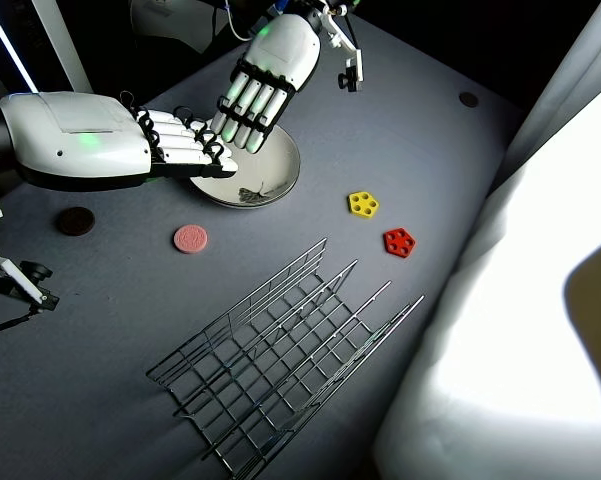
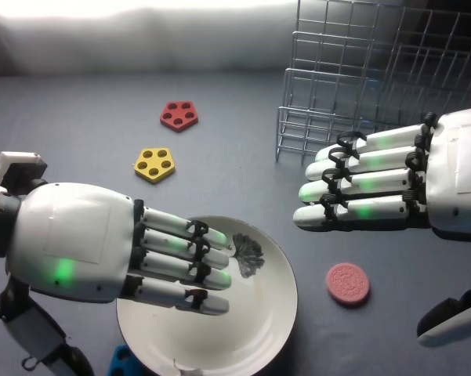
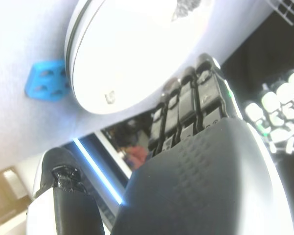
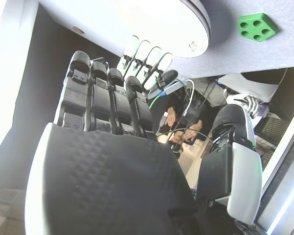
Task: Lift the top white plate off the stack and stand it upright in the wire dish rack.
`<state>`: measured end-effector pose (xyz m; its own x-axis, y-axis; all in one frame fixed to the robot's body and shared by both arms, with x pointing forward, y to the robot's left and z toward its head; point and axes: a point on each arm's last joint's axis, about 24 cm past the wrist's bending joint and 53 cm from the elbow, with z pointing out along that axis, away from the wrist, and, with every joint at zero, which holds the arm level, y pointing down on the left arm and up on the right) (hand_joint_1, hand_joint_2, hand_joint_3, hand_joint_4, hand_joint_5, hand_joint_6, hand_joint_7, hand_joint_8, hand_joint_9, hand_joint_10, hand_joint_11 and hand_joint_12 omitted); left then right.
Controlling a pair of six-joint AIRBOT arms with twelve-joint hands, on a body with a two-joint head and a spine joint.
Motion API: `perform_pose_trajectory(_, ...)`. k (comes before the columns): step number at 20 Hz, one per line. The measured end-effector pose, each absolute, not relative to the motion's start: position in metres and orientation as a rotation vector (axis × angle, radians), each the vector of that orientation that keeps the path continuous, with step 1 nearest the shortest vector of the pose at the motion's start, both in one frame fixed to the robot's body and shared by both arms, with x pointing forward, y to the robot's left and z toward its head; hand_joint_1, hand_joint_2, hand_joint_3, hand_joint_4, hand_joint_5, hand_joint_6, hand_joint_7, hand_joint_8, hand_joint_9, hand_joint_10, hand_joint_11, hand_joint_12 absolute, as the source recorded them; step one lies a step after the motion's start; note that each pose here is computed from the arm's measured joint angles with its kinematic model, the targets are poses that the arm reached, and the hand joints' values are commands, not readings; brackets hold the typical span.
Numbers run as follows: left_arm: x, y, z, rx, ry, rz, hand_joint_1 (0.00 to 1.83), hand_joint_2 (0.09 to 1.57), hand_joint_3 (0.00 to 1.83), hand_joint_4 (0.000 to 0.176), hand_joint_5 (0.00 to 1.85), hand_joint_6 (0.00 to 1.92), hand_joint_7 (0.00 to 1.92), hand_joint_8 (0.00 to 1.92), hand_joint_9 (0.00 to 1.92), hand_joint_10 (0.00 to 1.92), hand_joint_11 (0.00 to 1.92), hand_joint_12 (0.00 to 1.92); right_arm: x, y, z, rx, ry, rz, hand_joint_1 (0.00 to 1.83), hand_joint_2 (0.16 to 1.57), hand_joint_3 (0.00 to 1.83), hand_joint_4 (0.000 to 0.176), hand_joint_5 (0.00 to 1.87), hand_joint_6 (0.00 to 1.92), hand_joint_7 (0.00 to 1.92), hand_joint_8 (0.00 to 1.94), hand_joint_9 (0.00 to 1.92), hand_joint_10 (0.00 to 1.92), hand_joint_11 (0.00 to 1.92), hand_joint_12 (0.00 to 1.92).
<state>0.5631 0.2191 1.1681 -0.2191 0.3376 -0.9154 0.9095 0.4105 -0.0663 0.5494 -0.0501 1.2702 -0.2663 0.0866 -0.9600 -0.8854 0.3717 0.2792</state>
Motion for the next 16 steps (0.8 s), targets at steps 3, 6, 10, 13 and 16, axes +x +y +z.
perform_pose_trajectory(3,0.569,0.230,1.166,1.090,1.777,-0.757,0.38,0.97,0.00,0.000,0.03,0.00,0.06,0.01,0.06,0.01,0.05,0.05,0.549,-0.050,1.269,-0.743,1.548,1.122,0.32,0.98,0.00,0.000,0.07,0.00,0.06,0.00,0.05,0.00,0.09,0.06)
perform_pose_trajectory(6,0.572,0.236,1.161,1.108,1.787,-0.737,0.38,0.97,0.00,0.000,0.03,0.00,0.06,0.01,0.06,0.00,0.05,0.05,0.549,-0.050,1.267,-0.749,1.549,1.116,0.32,0.98,0.00,0.000,0.07,0.00,0.06,0.00,0.05,0.00,0.09,0.06)
perform_pose_trajectory(10,0.568,0.242,1.158,1.150,1.792,-0.731,0.39,0.97,0.00,0.000,0.04,0.00,0.03,0.00,0.02,0.00,0.02,0.04,0.549,-0.051,1.268,-0.749,1.547,1.114,0.31,0.99,0.00,0.000,0.08,0.01,0.09,0.01,0.06,0.01,0.10,0.06)
perform_pose_trajectory(13,0.569,0.249,1.157,1.168,1.798,-0.717,0.40,0.97,0.00,0.000,0.02,0.00,0.04,0.00,0.03,0.00,0.02,0.04,0.549,-0.051,1.268,-0.750,1.547,1.113,0.27,0.98,0.00,0.000,0.08,0.00,0.09,0.01,0.08,0.01,0.10,0.05)
perform_pose_trajectory(16,0.572,0.254,1.155,1.176,1.803,-0.705,0.40,0.96,0.00,0.000,0.04,0.01,0.05,0.00,0.04,0.01,0.02,0.04,0.550,-0.051,1.267,-0.745,1.551,1.118,0.23,0.96,0.00,0.000,0.10,0.01,0.09,0.00,0.06,0.00,0.08,0.04)
